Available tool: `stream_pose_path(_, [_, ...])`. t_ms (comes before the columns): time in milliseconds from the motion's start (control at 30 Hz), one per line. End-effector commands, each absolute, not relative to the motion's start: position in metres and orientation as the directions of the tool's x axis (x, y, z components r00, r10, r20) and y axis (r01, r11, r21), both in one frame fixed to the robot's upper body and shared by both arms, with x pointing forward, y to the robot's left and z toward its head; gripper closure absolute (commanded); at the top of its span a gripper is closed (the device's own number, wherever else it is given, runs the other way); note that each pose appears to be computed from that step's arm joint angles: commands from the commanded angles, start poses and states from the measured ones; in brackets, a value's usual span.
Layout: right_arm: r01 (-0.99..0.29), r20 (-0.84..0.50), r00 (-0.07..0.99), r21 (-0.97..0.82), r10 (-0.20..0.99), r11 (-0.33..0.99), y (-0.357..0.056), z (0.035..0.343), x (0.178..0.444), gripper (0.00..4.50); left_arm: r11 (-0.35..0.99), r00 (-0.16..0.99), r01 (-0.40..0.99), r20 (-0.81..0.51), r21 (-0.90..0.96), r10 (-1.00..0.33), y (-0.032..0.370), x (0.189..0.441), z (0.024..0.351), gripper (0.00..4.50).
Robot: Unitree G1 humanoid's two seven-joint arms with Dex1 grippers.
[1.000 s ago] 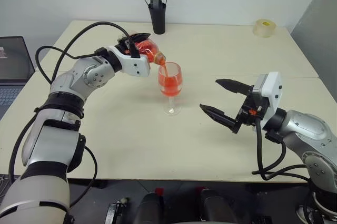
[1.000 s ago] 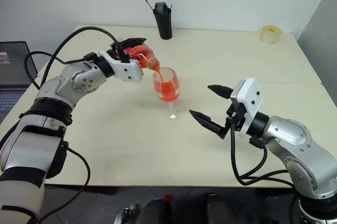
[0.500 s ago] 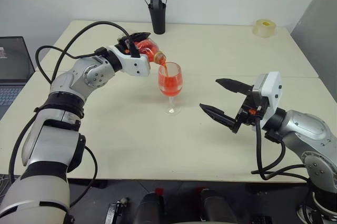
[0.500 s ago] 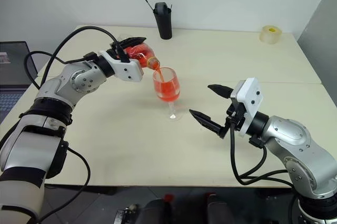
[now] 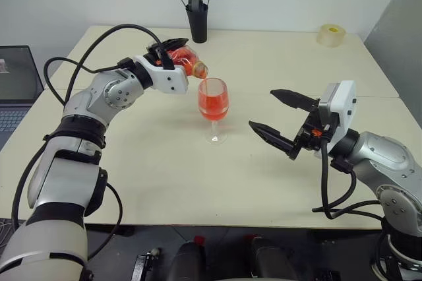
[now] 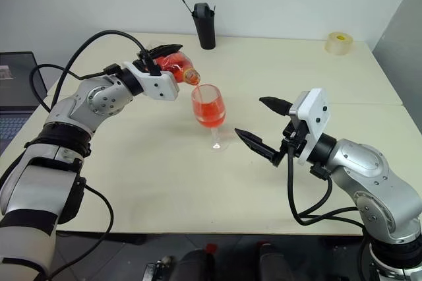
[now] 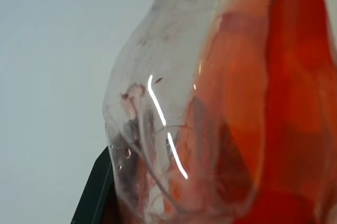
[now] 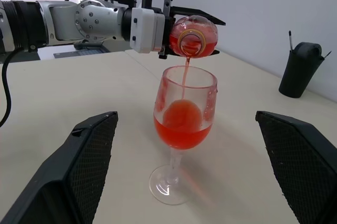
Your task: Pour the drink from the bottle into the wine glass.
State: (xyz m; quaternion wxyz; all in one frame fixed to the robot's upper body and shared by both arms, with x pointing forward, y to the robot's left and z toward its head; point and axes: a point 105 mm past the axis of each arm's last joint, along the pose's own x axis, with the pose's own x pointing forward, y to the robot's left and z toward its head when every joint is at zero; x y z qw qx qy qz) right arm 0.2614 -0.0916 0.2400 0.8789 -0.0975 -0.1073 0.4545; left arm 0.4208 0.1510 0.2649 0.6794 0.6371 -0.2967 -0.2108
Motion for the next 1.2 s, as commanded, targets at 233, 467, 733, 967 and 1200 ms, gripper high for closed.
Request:
stream_pose_path(233, [-0.774,0.132,0.547,-0.297,0.827,0.559,-0.0888,0.2499,0.2588,0.00,0.099,0.703,-0.184,0.202,0.978,-0.682,0.1477,0.4132,0.2898,2.68])
stream_pose_path(467, [-0.777,0.136,0.541,-0.296,0.830,0.556,-0.0872,0.2497,0.2583,0.00,0.070,0.705,-0.193,0.188,0.979,-0.683,0.1493,0.4127,0.2896,2.68])
stream_pose_path(733, [-0.783,0.136,0.532,-0.297,0.836,0.547,-0.0856,0.2492,0.2586,0.00,0.055,0.707,-0.201,0.184,0.978,-0.683,0.1505,0.4125,0.2894,2.68])
stream_pose_path(967, [-0.780,0.139,0.535,-0.298,0.833,0.550,-0.0863,0.2503,0.2594,0.00,0.118,0.709,-0.183,0.214,0.976,-0.672,0.1535,0.4126,0.2909,2.68])
stream_pose_path(1200, [-0.781,0.145,0.530,-0.301,0.836,0.547,-0.0857,0.2541,0.2601,0.00,0.326,0.707,-0.060,0.271,0.943,-0.653,0.1555,0.4132,0.2898,2.68])
